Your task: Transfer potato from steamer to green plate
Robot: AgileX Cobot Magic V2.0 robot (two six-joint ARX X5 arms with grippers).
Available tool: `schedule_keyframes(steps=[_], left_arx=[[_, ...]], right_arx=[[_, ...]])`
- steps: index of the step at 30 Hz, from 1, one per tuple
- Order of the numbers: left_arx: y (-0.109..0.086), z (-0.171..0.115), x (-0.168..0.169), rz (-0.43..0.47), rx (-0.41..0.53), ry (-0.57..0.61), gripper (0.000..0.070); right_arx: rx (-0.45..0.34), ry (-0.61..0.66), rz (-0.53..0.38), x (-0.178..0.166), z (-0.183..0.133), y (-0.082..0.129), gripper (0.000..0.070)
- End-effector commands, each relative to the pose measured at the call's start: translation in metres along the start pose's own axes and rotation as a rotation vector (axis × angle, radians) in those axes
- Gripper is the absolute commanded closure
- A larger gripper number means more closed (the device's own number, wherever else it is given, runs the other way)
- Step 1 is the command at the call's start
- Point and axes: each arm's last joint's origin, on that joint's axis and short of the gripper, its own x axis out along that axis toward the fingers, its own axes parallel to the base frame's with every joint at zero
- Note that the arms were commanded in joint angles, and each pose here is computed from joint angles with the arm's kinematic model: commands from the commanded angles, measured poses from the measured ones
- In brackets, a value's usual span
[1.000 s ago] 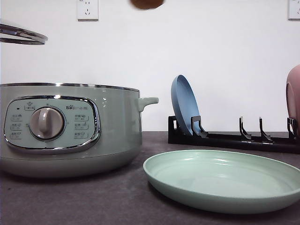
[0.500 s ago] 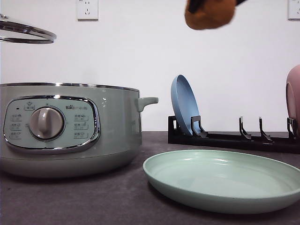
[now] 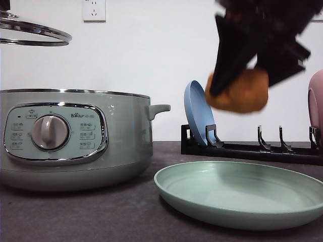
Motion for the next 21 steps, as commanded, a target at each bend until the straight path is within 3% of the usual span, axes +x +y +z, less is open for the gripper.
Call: schedule_keyframes(steps=[1,12,18,21], left_arx=[[-0.001,0.005,-0.016,-0.001,-0.007,-0.085,0.0700],[-0.009,0.006,-0.016,-0.025,0.021,-0.087,0.0700],[-0.014,0.006,-0.017,-0.037,0.036,-0.089,0.0700],[-0.017,0.006,-0.017,-0.048,0.045,-0.089,0.0700]], right_arx=[[0.033,-0.006,0.006,0.008,-0.004,0.000,0.0467],[0.095,0.030,-0.016,0.052,-0.033,-0.012,0.0457],[0.104,0.089,-0.042,0.069,-0.039,-0.016,0.0418],[0.108,0.111,-0.047,0.073,-0.041,-0.017,0.0352]])
